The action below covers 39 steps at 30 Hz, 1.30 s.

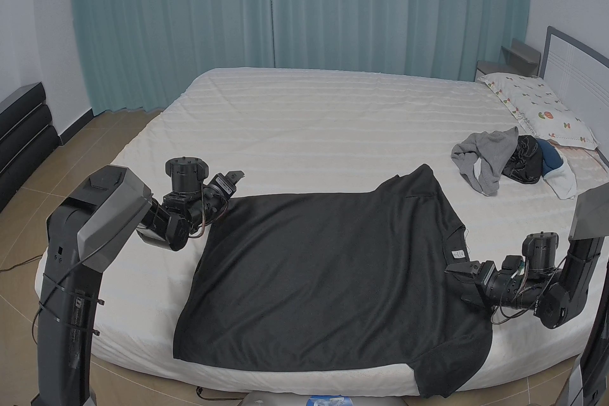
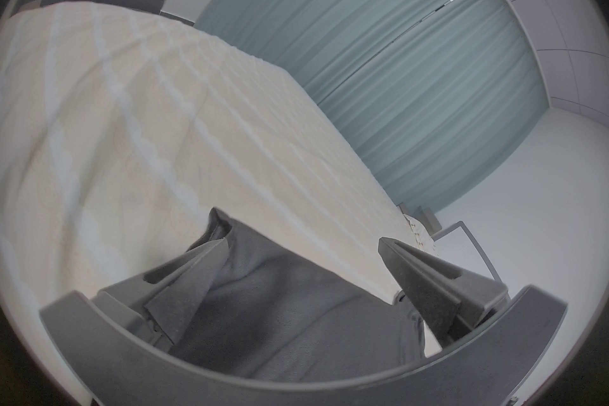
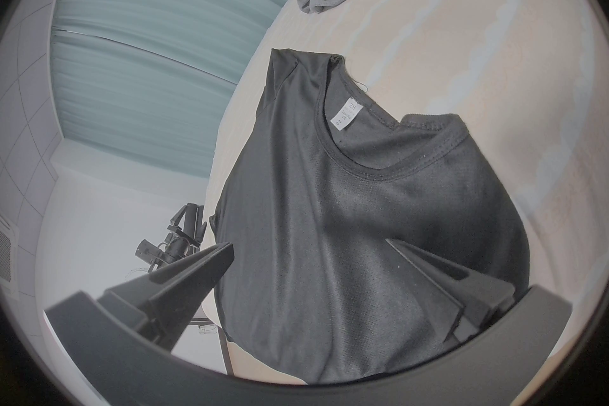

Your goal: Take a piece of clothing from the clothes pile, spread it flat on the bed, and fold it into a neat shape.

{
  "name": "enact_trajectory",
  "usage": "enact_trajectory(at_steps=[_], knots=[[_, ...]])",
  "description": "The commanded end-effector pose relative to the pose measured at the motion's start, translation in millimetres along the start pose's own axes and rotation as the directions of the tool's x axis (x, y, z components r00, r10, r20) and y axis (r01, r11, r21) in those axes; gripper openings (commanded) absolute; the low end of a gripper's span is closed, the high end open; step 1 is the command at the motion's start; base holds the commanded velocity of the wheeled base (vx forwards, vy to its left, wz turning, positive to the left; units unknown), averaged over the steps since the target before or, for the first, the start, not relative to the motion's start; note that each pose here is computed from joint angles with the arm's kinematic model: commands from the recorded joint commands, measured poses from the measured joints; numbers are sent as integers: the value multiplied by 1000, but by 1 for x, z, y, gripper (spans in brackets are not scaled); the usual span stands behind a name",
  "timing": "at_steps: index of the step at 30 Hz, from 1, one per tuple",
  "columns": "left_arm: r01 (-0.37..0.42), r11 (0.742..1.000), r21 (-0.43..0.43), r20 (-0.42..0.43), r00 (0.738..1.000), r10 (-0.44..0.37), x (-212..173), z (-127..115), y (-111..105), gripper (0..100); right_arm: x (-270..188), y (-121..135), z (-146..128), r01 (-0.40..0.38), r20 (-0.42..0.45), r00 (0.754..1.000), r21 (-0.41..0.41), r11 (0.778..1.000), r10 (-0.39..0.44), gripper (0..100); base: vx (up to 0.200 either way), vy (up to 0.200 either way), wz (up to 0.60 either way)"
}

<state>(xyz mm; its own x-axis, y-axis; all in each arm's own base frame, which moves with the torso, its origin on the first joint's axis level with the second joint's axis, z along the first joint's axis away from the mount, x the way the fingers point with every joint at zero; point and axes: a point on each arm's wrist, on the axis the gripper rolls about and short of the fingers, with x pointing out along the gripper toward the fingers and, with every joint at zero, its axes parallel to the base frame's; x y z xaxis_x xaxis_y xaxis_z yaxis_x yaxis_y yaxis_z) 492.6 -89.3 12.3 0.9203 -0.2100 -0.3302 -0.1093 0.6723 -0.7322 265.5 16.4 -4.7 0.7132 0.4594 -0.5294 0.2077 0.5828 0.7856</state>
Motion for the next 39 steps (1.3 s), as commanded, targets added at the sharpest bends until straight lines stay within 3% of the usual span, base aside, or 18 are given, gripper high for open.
enact_trajectory(at_steps=[1, 15, 26, 27, 39], knots=[[-27, 1000, -4, -19, 999, 27, 11, -13, 17, 100, 2, -4, -2, 14, -12, 1000, 11, 1000, -14, 100, 0, 0, 0], [-37, 999, 6, 97, 995, 36, 20, -6, 14, 100, 5, -5, -4, 14, -27, 1000, 7, 1000, -14, 100, 0, 0, 0], [-69, 996, 50, 90, 994, 65, 30, -15, 30, 100, 7, -5, -6, 15, -34, 999, 6, 1000, -15, 100, 0, 0, 0], [-70, 996, 53, 92, 994, 64, 31, -14, 31, 0, 7, -5, -6, 16, -33, 999, 8, 1000, -16, 100, 0, 0, 0], [-84, 991, 102, 107, 992, 73, 37, -18, 37, 0, 8, -6, -6, 12, -29, 999, 5, 1000, -12, 100, 0, 0, 0]])
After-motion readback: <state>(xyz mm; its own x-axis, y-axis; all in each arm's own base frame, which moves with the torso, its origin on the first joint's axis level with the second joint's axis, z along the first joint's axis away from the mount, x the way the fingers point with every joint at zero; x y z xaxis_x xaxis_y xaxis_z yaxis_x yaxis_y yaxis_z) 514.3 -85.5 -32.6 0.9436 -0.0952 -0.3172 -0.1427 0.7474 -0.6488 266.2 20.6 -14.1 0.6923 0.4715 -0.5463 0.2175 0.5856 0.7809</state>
